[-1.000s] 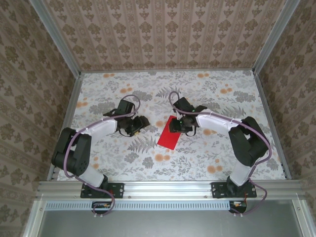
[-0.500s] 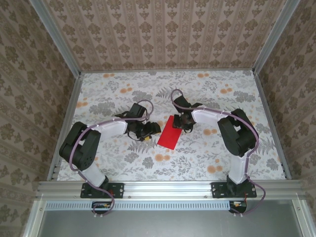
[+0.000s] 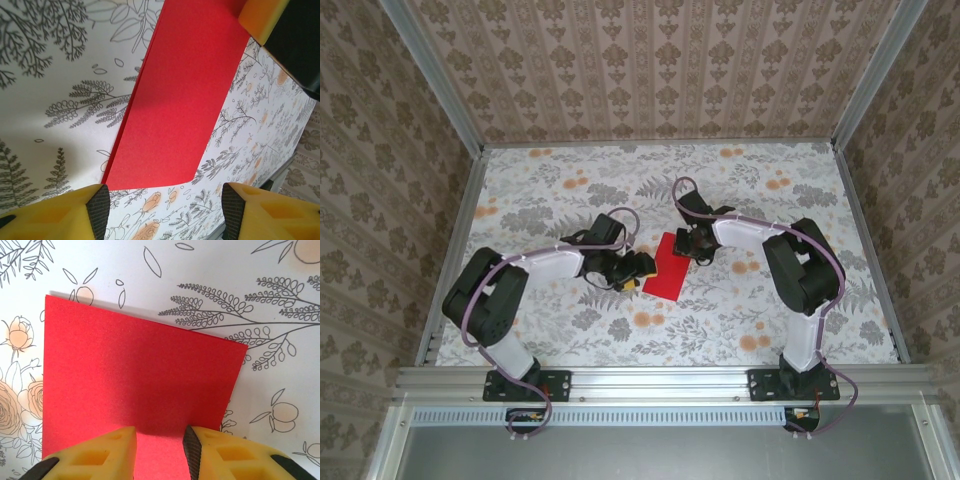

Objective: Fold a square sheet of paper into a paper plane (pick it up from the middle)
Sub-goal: Rotate the square sheet of paper at the center of the table, then fold the triangle a second time at the center of the table.

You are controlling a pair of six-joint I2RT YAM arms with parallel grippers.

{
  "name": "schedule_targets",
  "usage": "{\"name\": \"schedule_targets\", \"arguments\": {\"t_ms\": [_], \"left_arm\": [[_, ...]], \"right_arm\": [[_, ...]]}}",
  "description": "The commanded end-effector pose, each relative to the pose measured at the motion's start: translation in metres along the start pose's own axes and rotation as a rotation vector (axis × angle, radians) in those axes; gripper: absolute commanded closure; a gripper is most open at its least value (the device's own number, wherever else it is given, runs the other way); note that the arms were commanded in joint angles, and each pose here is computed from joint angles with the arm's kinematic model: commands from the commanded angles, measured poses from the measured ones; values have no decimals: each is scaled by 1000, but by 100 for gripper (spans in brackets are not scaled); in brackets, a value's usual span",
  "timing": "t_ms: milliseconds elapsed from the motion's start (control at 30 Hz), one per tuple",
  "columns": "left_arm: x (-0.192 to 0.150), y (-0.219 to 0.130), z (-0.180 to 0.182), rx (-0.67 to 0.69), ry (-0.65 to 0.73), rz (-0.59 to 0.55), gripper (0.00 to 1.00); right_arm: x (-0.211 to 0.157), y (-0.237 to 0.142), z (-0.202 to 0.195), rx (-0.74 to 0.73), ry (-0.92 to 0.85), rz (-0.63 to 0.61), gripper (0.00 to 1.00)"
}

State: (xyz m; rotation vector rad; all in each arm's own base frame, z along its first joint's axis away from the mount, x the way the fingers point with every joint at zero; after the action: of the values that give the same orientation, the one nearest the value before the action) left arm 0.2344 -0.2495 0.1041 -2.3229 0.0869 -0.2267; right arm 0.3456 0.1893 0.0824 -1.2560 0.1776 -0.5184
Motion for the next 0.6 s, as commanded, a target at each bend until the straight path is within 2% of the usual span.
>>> {"name": "schedule_targets", "arguments": {"t_ms": [0,567], "left_arm": [[-7,9,5,-8,-38,37,37],[-7,20,1,-22,-39,68,39]], "right_arm": [[-9,25,-28,-102,44,58,65],[-11,29,-33,-102,52,76,67]]}}
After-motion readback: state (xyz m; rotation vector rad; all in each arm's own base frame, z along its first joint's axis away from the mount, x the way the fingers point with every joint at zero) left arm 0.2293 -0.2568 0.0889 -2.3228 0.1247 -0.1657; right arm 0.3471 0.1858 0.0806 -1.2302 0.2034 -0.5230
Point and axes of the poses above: each hand's point on the last joint's axis, 136 mm out from that joint toward the fingers, its own y axis out along the fingers, its own z axis along the line the jaws close on, x = y × z, the point moved 7 cm from there along -y, back along the fingers, and after that the axes turned 15 degrees about y, right-handed, at the moved point
